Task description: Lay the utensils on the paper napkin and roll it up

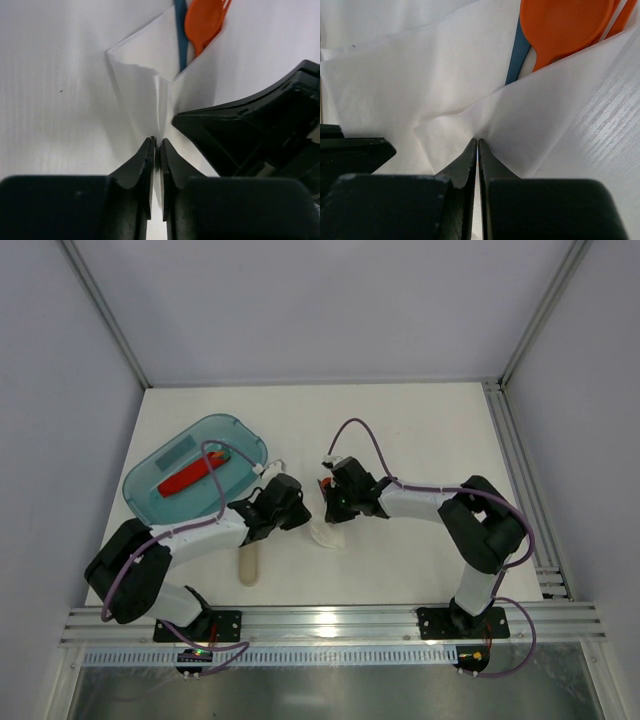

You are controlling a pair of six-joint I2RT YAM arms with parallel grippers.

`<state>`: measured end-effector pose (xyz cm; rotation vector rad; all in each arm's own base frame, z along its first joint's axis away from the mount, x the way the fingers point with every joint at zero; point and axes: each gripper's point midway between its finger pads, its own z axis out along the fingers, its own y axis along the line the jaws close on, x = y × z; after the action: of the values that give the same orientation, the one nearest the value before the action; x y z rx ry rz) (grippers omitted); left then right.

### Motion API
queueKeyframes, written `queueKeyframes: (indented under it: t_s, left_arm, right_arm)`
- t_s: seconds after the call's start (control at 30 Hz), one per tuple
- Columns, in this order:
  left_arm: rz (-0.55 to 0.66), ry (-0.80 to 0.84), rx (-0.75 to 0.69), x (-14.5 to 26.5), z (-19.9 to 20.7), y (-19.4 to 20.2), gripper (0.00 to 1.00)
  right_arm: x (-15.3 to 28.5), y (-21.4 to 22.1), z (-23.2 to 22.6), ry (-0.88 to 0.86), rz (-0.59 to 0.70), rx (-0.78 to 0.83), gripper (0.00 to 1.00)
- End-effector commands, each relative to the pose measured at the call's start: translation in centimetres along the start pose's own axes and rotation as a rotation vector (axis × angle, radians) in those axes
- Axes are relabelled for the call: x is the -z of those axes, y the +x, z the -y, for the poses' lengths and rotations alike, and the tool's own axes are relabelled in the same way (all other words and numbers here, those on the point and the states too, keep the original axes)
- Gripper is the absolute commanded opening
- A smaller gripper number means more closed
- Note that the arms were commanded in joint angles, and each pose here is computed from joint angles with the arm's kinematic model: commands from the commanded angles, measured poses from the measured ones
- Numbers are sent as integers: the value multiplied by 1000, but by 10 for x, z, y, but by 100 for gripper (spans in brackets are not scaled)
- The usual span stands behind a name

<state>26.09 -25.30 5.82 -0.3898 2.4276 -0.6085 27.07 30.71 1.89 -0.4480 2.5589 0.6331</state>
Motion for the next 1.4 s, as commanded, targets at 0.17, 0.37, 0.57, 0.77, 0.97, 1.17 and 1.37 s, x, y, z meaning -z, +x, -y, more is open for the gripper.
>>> queueKeyframes:
  t_s: [0.17,0.37,0.57,0.77,0.97,1.17,1.37]
  left_arm:
    - [7,181,-39,10,53,-15,0]
    - [6,303,-106,18,86,-4,0]
    - [5,372,-134,20,102,7,0]
    - [35,357,-73,15,103,3,0]
    - [58,327,-25,10,107,-6,0]
    - [45,312,-22,1,106,-2,0]
    - [44,277,-40,-4,96,1,1]
  right_arm:
    - [4,6,1,-51,-12,-32,4]
    - [4,7,3,-53,-3,-49,4]
    - [4,9,5,-101,-8,-104,4]
    - [6,3,0,-208,22,-184,4]
    - [9,2,-10,-280,32,-217,4]
    - [12,4,-14,-316,38,-258,4]
    - [18,1,-12,-297,58,-252,9]
